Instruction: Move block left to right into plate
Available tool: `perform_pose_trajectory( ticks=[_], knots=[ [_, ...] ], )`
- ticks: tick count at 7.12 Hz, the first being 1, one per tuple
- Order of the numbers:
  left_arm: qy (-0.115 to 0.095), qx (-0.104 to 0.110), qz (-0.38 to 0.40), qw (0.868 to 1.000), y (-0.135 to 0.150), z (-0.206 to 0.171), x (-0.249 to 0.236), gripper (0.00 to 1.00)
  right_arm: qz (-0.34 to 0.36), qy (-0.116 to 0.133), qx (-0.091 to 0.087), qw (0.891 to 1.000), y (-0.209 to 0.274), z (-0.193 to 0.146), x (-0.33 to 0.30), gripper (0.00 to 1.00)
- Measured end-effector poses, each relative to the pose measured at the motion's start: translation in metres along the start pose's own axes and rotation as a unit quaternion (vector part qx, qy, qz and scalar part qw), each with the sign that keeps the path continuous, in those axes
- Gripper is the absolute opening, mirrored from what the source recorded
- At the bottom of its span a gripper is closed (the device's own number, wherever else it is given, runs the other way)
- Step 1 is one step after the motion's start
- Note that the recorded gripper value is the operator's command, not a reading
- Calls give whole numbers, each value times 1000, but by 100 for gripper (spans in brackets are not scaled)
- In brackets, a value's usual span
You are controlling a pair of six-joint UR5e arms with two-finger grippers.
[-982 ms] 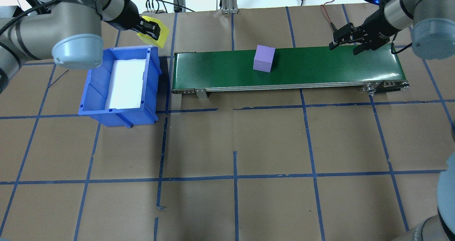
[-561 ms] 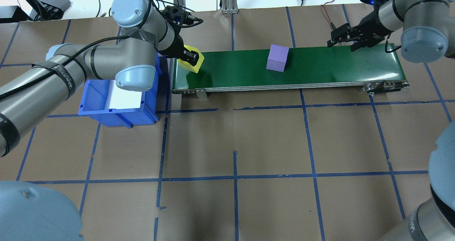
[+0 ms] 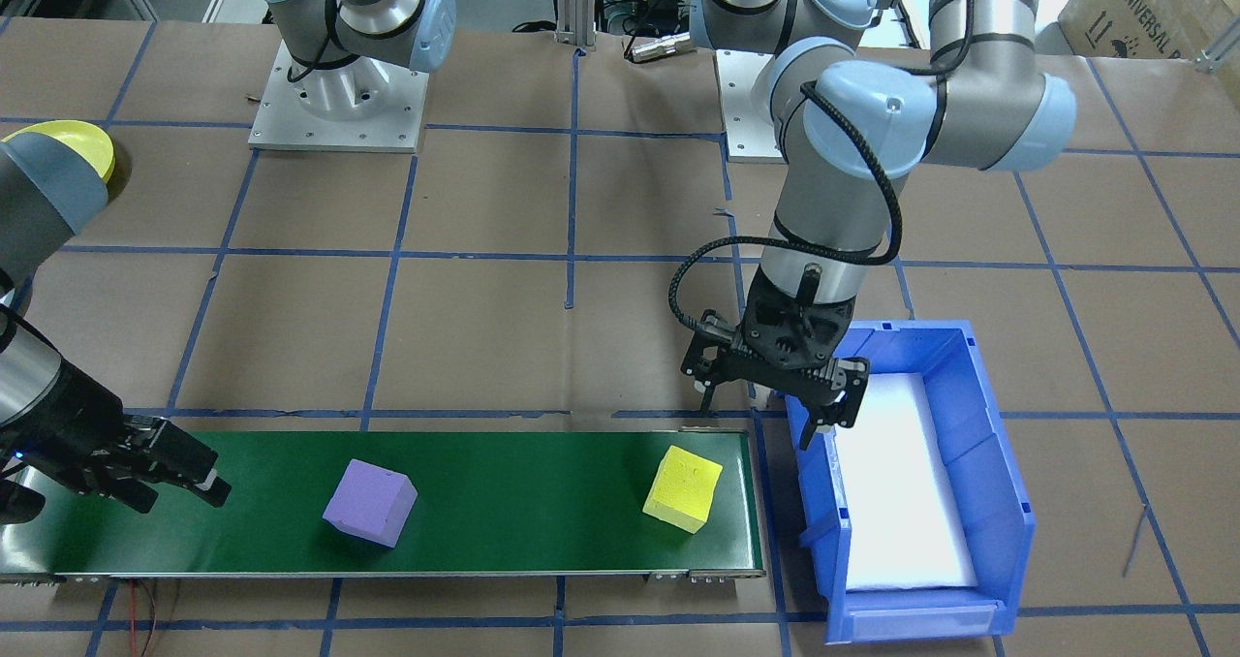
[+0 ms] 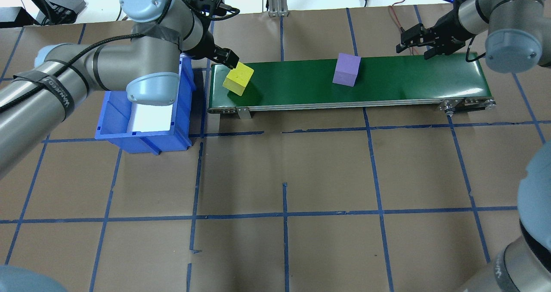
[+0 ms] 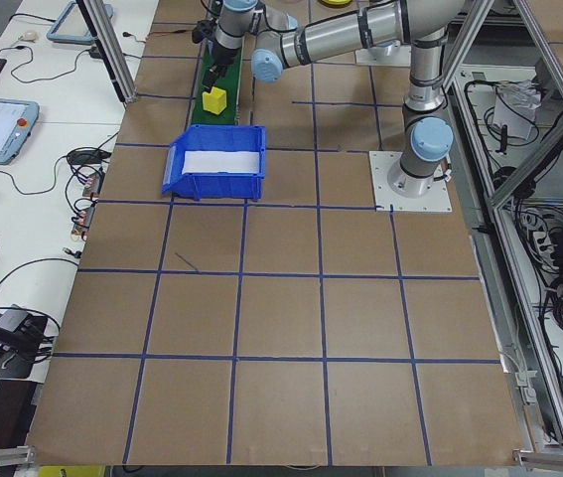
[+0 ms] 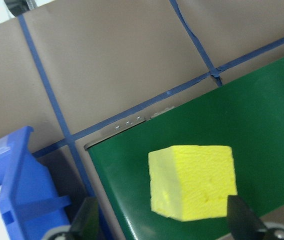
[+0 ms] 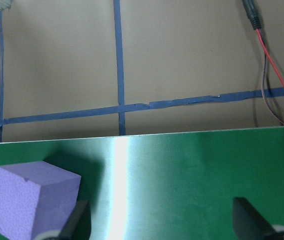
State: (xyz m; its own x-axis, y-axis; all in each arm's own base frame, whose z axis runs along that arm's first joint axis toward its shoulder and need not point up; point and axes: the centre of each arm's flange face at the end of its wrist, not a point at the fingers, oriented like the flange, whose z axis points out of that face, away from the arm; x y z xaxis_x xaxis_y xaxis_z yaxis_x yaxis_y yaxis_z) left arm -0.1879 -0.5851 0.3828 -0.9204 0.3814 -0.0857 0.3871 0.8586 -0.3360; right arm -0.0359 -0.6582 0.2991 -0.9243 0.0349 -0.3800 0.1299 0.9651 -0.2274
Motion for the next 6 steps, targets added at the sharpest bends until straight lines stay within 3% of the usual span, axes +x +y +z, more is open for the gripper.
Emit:
perform_pose_trajectory(
  ticks=[2, 4, 6],
  knots=[
    [-21, -61, -14, 998, 32, -65, -12, 100, 24, -1, 1, 1000, 0, 0, -1, 100],
    [-16, -128, -48, 990, 63, -97, -33, 100, 45, -10, 0, 999, 0, 2, -2, 100],
    [-14, -164, -115, 980, 69, -119, -38, 100, 51, -15, -4, 999, 0, 10, 1, 100]
  ],
)
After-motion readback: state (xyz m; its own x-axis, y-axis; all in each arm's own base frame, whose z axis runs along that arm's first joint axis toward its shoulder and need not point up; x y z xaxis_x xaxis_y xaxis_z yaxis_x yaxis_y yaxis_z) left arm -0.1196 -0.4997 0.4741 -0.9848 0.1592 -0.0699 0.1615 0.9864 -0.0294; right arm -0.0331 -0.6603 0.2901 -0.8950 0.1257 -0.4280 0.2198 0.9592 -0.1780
